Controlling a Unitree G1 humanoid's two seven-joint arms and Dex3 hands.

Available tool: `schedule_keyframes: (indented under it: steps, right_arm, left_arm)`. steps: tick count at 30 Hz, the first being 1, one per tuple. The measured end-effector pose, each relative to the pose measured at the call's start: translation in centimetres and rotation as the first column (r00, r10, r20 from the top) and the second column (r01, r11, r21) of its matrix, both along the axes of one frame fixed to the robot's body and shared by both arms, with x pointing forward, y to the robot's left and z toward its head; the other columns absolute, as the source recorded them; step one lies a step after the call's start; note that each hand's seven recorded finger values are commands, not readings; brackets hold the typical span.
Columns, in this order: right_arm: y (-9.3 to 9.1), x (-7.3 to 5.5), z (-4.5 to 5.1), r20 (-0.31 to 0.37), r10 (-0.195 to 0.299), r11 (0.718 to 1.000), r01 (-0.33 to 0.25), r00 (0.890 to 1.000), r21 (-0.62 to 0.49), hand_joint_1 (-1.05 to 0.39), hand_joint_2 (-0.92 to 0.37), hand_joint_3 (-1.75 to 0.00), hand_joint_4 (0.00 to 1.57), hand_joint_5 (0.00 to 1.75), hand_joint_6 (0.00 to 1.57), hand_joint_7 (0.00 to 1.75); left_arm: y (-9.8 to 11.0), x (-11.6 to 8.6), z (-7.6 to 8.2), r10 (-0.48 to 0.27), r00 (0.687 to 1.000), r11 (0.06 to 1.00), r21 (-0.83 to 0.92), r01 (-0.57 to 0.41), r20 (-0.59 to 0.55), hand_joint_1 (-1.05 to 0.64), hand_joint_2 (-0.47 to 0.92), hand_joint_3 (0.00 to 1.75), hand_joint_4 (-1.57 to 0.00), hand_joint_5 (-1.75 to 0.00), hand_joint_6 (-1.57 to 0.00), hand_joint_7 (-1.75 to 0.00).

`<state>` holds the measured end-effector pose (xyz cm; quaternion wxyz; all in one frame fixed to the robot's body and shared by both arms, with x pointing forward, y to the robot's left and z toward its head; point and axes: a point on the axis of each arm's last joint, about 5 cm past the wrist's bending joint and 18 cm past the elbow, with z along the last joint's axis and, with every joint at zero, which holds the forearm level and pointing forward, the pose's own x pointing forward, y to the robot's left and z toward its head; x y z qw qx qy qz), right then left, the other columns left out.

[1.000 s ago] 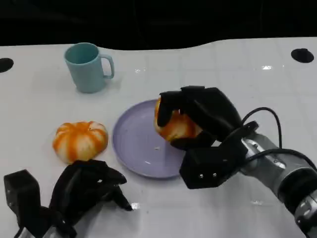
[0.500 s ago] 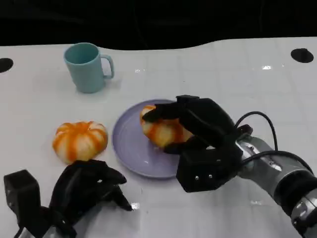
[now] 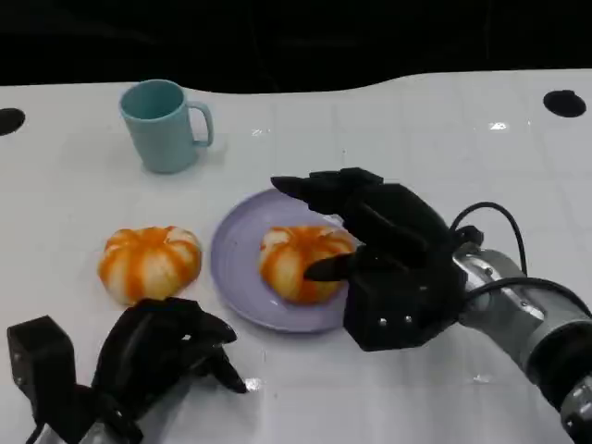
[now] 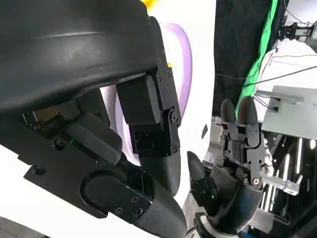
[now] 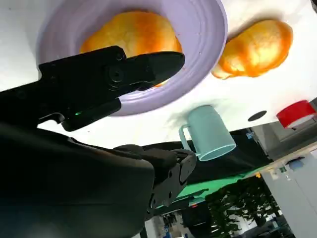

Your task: Grasp the bread from the table and place it into the plate.

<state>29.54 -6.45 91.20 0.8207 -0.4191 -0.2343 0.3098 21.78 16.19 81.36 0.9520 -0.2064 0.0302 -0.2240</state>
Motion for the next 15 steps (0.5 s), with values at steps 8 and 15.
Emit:
schedule_keyframes:
  steps: [8, 15]
  right_arm:
    - [-2.2, -1.1, -0.86, 0.035, -0.035, 0.997, 0.032, 0.999, 0.073, -0.57, -0.92, -0.06, 0.17, 0.44, 0.33, 0.07]
    - [-4.6, -2.7, -1.93, 0.118, -0.094, 0.982, 0.072, 0.989, 0.174, -0.20, -0.88, 0.00, 0.49, 0.79, 0.71, 0.23]
  left_arm:
    - [0.0, 0.0, 0.0, 0.002, 1.000, 1.000, 0.002, -0.002, 0.005, -1.05, 0.74, 0.00, -1.57, -0.59, -1.57, -0.18]
    - [-0.1, 0.0, 0.0, 0.002, 1.000, 1.000, 0.001, -0.002, 0.007, -1.05, 0.74, 0.00, -1.57, -0.60, -1.57, -0.19]
